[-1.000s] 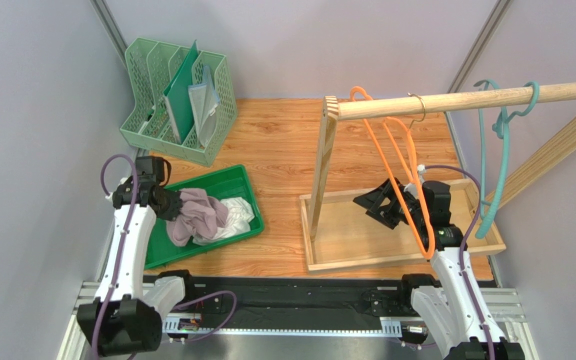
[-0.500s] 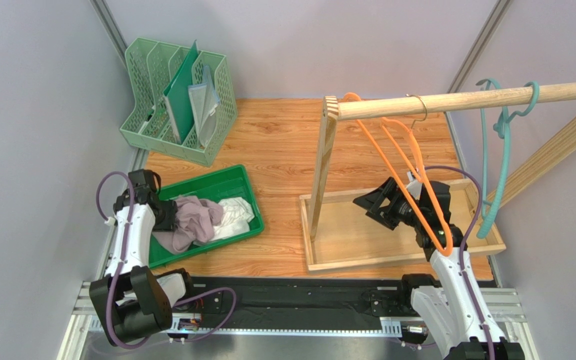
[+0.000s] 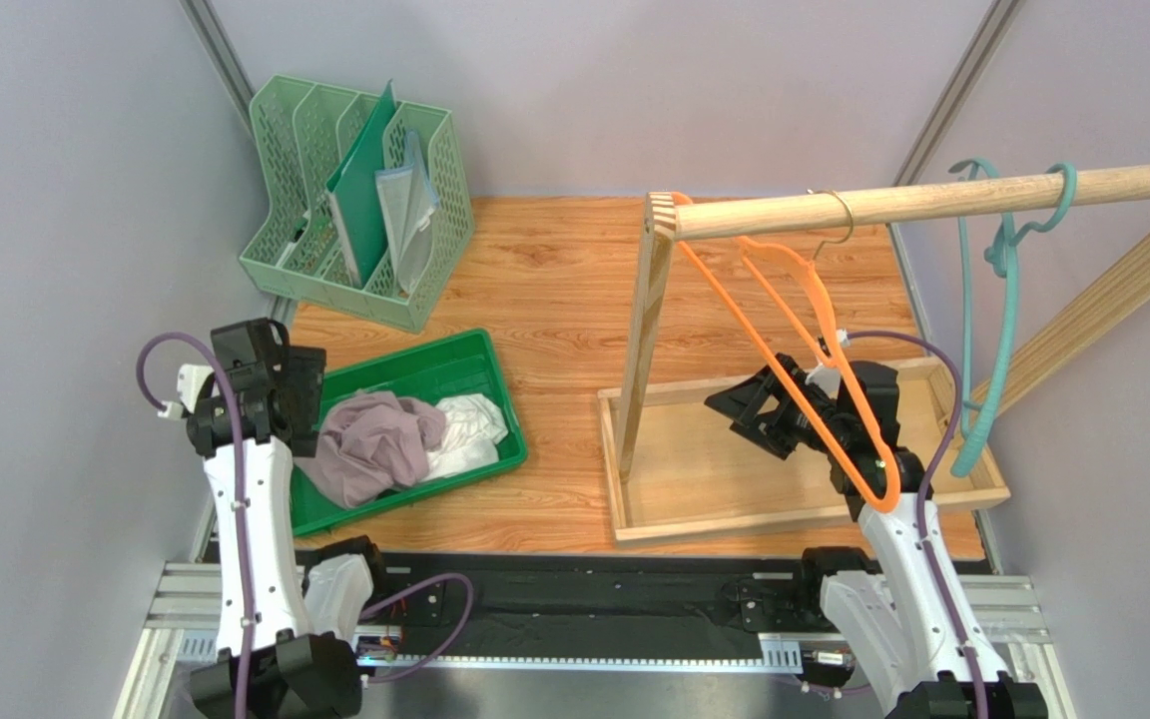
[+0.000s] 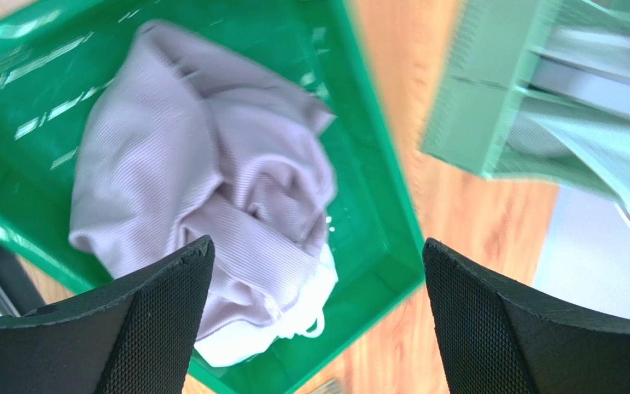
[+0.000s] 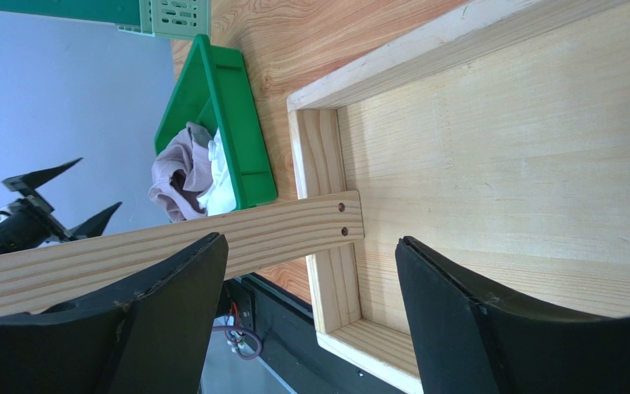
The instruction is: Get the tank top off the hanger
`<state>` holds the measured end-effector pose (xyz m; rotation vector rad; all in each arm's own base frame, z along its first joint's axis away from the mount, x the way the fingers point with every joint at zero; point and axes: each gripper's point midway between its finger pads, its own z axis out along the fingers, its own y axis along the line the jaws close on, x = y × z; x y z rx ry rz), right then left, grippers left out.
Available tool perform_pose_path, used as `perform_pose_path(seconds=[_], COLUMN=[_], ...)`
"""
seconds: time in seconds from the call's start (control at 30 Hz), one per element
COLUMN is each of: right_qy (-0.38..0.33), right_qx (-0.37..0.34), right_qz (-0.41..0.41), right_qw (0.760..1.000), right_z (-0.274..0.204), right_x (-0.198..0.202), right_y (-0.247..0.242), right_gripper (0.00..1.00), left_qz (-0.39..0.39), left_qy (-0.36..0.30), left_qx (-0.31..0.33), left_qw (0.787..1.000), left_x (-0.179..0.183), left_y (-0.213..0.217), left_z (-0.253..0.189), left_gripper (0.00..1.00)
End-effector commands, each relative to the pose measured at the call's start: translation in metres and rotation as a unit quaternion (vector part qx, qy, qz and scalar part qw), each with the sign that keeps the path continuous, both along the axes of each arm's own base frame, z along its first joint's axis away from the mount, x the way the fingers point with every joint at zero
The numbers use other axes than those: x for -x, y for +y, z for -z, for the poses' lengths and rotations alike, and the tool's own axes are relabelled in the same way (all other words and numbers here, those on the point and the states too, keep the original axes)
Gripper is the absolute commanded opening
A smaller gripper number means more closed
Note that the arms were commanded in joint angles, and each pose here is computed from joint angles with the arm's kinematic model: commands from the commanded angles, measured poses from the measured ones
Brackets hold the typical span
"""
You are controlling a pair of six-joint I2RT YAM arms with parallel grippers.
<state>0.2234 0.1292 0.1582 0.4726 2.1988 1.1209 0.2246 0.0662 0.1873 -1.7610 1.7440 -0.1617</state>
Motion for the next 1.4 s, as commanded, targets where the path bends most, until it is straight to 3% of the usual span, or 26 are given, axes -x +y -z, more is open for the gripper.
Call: perform_pose_path(seconds=[0.0, 0.07, 0.13, 0.17, 0.27, 0.3, 0.37, 0.47, 0.53, 0.67, 0.73, 0.87, 0.93, 0.97, 1.07, 1.23, 1.37], right_qy=[-0.024, -0.023, -0.023, -0.022, -0.02, -0.019, -0.016, -0.016, -0.022, -0.037, -0.052, -0.075, -0.079, -0.09, -0.101, -0.124, -0.153], right_qx=[0.001, 0.001, 0.0, 0.0, -0.002, -0.003, -0.003, 0.002, 0.009, 0.007, 0.004, -0.005, -0.022, -0.026, -0.03, -0.049, -0.077], right_qz=[-0.005, -0.005, -0.006, -0.006, -0.005, -0.007, -0.009, -0.012, -0.015, -0.032, -0.05, -0.09, -0.121, -0.134, -0.165, -0.184, -0.18], right_qw=[1.0, 1.0, 1.0, 1.0, 1.0, 1.0, 1.0, 1.0, 1.0, 0.999, 0.997, 0.993, 0.989, 0.987, 0.981, 0.974, 0.969], right_z=[-0.01, -0.009, -0.008, -0.008, -0.007, -0.007, -0.007, -0.008, -0.01, -0.01, -0.009, -0.002, 0.002, 0.0, 0.004, 0.011, 0.013], right_x=[-0.006, -0.007, -0.007, -0.006, -0.006, -0.004, -0.002, 0.002, 0.004, 0.007, 0.011, 0.026, 0.039, 0.045, 0.067, 0.096, 0.114], right_y=[0.001, 0.0, 0.001, 0.001, 0.001, 0.002, 0.002, 0.002, 0.001, 0.004, 0.008, 0.019, 0.031, 0.035, 0.048, 0.06, 0.059], right_gripper=[0.8, 0.8, 0.81, 0.8, 0.81, 0.8, 0.8, 0.81, 0.81, 0.81, 0.81, 0.84, 0.86, 0.91, 1.0, 1.0, 1.0], left_qz=[0.142, 0.22, 0.31, 0.371, 0.55, 0.587, 0.683, 0.765, 0.774, 0.797, 0.8, 0.789, 0.783, 0.774, 0.753, 0.73, 0.704], left_qy=[-0.089, -0.112, -0.15, -0.159, -0.221, -0.221, -0.256, -0.215, -0.193, -0.198, -0.204, -0.301, -0.338, -0.367, -0.391, -0.41, -0.451], left_qx=[-0.048, -0.083, -0.115, -0.137, -0.128, -0.113, -0.092, -0.102, -0.131, -0.127, -0.11, -0.049, 0.015, 0.017, 0.045, 0.076, 0.097], left_qw=[0.985, 0.966, 0.932, 0.904, 0.795, 0.77, 0.678, 0.599, 0.589, 0.556, 0.553, 0.534, 0.521, 0.515, 0.527, 0.541, 0.54], left_x=[-0.028, -0.043, -0.068, -0.075, -0.09, -0.095, -0.082, -0.066, -0.059, -0.016, 0.004, 0.057, 0.081, 0.09, 0.105, 0.122, 0.138], left_y=[-0.02, -0.035, -0.071, -0.09, -0.187, -0.208, -0.259, -0.294, -0.294, -0.298, -0.299, -0.31, -0.32, -0.317, -0.31, -0.297, -0.284], left_z=[-0.05, -0.066, -0.09, -0.096, -0.116, -0.107, -0.111, -0.082, -0.068, -0.044, -0.028, -0.047, -0.044, -0.053, -0.047, -0.026, -0.027], left_gripper=[0.99, 0.99, 0.99, 0.99, 0.99, 0.99, 0.99, 0.99, 0.99, 0.99, 0.99, 0.99, 0.99, 0.99, 0.99, 0.99, 0.99])
